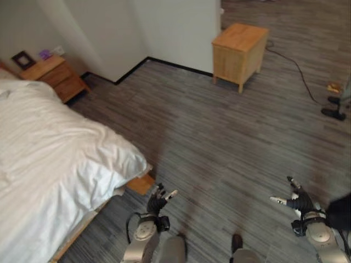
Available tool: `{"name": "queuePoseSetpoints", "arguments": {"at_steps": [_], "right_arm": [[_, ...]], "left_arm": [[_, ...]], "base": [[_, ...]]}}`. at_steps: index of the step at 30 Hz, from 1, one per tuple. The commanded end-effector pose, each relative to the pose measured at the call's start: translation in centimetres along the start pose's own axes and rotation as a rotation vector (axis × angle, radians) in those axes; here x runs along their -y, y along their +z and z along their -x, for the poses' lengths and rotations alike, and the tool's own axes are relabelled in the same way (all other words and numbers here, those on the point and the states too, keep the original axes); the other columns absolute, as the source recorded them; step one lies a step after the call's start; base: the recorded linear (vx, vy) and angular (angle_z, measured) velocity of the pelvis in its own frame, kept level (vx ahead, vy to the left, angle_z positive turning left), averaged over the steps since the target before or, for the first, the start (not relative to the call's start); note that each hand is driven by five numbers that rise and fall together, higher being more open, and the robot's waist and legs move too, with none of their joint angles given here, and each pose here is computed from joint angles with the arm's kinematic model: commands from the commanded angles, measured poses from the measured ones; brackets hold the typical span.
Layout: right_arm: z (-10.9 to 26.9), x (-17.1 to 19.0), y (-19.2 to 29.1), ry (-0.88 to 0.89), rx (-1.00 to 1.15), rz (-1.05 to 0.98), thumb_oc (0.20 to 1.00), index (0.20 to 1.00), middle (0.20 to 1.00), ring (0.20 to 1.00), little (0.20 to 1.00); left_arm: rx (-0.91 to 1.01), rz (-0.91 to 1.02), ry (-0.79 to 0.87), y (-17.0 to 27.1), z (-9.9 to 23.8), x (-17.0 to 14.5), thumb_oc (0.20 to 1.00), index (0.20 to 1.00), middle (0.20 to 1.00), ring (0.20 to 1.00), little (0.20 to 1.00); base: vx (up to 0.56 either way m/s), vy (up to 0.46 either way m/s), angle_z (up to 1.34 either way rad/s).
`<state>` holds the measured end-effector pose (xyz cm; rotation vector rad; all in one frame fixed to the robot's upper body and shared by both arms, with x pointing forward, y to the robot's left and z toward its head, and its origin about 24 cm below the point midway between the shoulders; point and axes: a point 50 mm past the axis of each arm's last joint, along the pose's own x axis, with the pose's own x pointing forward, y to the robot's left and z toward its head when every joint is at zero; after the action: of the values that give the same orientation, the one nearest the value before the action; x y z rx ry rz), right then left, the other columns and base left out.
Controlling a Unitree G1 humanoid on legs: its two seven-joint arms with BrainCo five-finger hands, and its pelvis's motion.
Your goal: Making the bed.
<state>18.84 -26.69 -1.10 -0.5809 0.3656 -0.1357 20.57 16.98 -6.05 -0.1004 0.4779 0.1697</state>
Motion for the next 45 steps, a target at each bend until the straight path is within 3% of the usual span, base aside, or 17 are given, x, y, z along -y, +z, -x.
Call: {"name": "queuePoseSetpoints", "arguments": {"at_steps": [1, 9, 19, 25, 39, 45], "right_arm": [[-1.0, 1.2, 3.3, -0.061, 0.157, 0.007, 1.000, 1.000, 1.000, 1.000, 1.000], [-1.0, 0.3, 3.3, -0.009, 0.146, 0.032, 1.000, 1.000, 1.000, 1.000, 1.000], [-1.4, -1.4, 5.0, 0.035, 0.199, -0.084, 1.000, 1.000, 1.000, 1.000, 1.000], [-0.8, -1.3, 4.0, 0.085, 0.173, -0.071, 1.000, 1.000, 1.000, 1.000, 1.000], [0.3, 0.8, 3.8, 0.022, 0.181, -0.090, 1.000, 1.000, 1.000, 1.000, 1.000], [0.8, -0.2, 3.8, 0.075, 0.188, -0.058, 1.000, 1.000, 1.000, 1.000, 1.000]], "left_arm": [[0.175, -0.028, 0.023, 3.9, -0.4, -0.9, 1.000, 1.000, 1.000, 1.000, 1.000], [0.148, -0.047, 0.011, 3.2, 0.0, -0.5, 1.000, 1.000, 1.000, 1.000, 1.000], [0.248, -0.134, -0.025, 6.3, -0.9, 0.1, 1.000, 1.000, 1.000, 1.000, 1.000], [0.229, -0.173, -0.001, 5.5, -0.7, -1.2, 1.000, 1.000, 1.000, 1.000, 1.000], [0.267, -0.081, -0.055, 5.8, 0.7, -0.2, 1.000, 1.000, 1.000, 1.000, 1.000], [0.370, -0.256, -0.078, 8.0, 1.2, -0.9, 1.000, 1.000, 1.000, 1.000, 1.000]], "base": [[0.34, 0.076, -0.10], [0.49, 0.102, -0.25], [0.39, 0.053, 0.15], [0.61, -0.238, 1.06], [0.31, -0.038, 0.47], [0.27, 0.157, 0.53]]}}
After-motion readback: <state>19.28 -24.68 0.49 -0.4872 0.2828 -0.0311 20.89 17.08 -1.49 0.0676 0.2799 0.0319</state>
